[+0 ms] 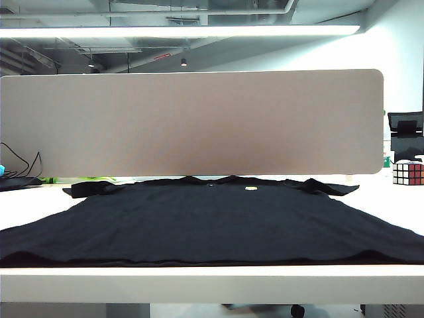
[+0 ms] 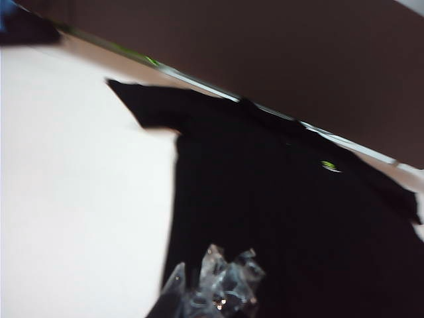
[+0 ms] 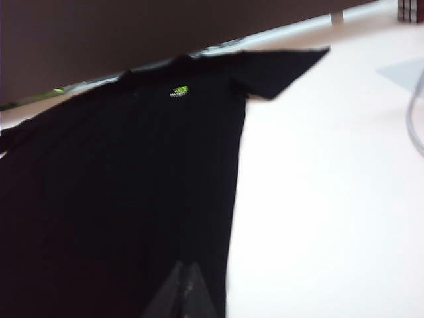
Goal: Fold the bottom side of the T-shirt horizontally towards the center, about one-third of the way, then fold the sleeve back towards the center, creating a straight line along the edge of the T-shirt, and finally fold the bottom of the T-shirt up towards the top, creating a neat rectangle.
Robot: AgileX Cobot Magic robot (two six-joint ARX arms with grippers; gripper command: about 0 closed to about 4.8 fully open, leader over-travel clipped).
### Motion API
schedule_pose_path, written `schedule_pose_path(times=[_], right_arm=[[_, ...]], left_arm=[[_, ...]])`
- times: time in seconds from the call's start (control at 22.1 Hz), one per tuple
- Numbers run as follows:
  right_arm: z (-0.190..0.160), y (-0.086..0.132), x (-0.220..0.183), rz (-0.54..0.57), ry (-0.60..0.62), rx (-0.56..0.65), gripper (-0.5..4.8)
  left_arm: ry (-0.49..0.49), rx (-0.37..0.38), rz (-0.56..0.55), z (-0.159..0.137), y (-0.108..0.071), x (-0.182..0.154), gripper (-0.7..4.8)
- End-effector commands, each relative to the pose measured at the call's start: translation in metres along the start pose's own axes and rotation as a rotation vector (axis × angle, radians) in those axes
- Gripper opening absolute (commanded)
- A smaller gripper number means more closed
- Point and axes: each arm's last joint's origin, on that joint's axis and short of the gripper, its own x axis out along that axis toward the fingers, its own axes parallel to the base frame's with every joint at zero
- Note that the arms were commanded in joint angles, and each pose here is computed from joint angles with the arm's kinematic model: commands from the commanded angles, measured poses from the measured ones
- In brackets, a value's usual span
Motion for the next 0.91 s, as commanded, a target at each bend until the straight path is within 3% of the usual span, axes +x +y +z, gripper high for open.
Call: schedule_pose_path(times=[0.05, 0.18, 0.41, 0.63, 0.91], right_arm=[[0.014, 0.003, 0.001, -0.019, 0.033, 0.008, -0.09], [0.031, 0.006, 0.009, -0.047, 0.117, 0.019, -0.09], [0.056, 0.009, 0.032, -0.073, 0.294, 0.056, -0.09], [0.077, 0.011, 0.066, 0.007, 0.503, 0.097, -0.09], [0.078, 0.007, 0.086, 0.055, 0.677, 0.116, -0.09]], left_arm=[[0.040, -0.137, 0.015, -0.002, 0.001, 0.003, -0.06], [0.138, -0.202, 0.030, -0.005, 0.003, 0.008, -0.06], [0.296, -0.240, 0.030, 0.001, 0.000, 0.021, -0.06], [0.472, -0.196, -0.013, 0.021, -0.005, 0.052, -0.06], [0.646, -0.211, -0.096, 0.030, -0.006, 0.091, -0.06]])
